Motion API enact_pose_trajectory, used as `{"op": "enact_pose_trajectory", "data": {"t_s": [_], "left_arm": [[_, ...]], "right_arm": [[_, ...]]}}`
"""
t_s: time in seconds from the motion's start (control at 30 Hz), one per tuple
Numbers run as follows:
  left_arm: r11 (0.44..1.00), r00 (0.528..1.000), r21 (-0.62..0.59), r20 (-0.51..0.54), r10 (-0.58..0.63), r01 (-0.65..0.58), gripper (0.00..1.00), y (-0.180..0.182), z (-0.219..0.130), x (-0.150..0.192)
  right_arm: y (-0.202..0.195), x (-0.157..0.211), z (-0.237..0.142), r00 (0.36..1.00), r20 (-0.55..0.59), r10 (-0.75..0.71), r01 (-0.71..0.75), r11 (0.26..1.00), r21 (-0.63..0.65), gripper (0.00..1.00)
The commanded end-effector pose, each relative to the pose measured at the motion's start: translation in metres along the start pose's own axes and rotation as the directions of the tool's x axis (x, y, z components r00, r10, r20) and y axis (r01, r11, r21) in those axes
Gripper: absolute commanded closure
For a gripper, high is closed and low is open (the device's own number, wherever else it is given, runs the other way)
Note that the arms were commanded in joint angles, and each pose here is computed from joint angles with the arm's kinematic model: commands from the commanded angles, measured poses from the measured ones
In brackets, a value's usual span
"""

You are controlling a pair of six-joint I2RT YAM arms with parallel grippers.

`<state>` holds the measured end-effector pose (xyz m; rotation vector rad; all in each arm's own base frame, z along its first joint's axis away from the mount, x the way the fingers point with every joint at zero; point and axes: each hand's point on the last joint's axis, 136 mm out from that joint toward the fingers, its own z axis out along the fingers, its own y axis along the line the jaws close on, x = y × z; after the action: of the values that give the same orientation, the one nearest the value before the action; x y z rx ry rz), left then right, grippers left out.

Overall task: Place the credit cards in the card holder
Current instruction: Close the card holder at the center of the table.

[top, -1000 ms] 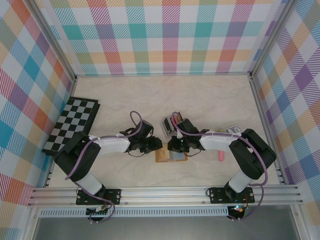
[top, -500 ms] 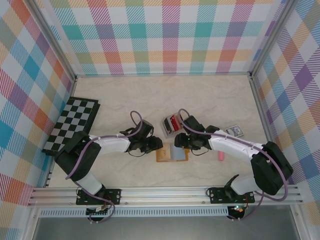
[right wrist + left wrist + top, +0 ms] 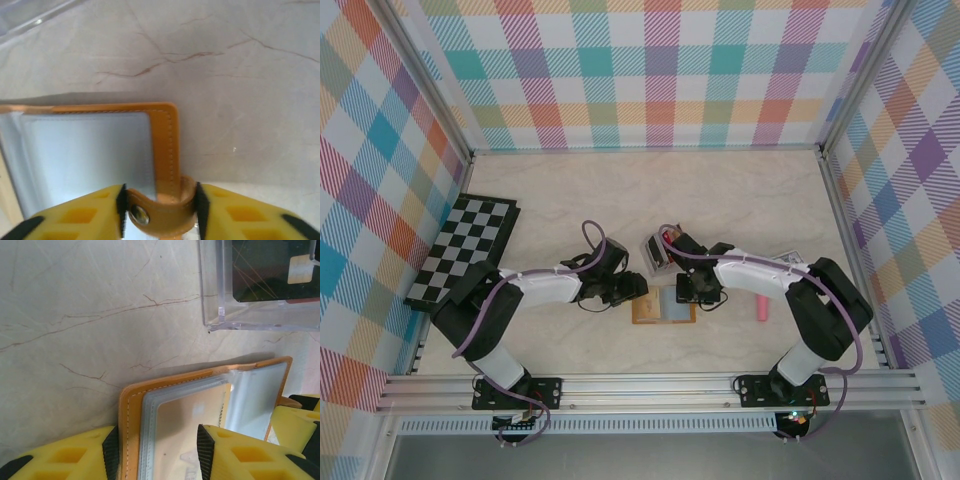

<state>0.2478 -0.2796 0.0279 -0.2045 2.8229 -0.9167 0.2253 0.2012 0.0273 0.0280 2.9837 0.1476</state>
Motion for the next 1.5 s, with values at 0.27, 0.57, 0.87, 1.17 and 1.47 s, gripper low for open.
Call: {"op": "enact_pose_trajectory", "data": {"t_s": [0.27,0.57,0.87,1.17,1.47], "left_arm": [[0.974,1.000,0.227,-0.015,0.005,-0.001,0.63,-0.060,-0.014,-0.004],[0.935,0.997,0.347,0.002,0.075,-0.071,0.62,-0.109,-0.041,-0.008],[0.955,0.989,0.285,-0.096,0.110,-0.078,0.61,-0.110,0.005,0.014],[0.962,0.988,0.261,-0.103,0.116,-0.086,0.60,-0.107,0.013,0.018],[0.965,0.983,0.206,-0.056,0.176,-0.161,0.59,-0.106,-0.003,0.015]], "right_arm": [[0.006,0.003,0.005,1.000,-0.001,0.008,-0.008,0.999,-0.044,0.79],[0.015,0.003,0.002,0.998,0.013,0.062,-0.059,0.987,-0.150,0.79],[-0.016,0.004,-0.012,0.991,0.046,0.129,-0.124,0.986,-0.108,0.70],[-0.032,0.017,-0.021,0.991,0.030,0.134,-0.130,0.987,-0.099,0.70],[-0.025,0.014,-0.020,0.992,0.026,0.123,-0.119,0.985,-0.128,0.83]]}}
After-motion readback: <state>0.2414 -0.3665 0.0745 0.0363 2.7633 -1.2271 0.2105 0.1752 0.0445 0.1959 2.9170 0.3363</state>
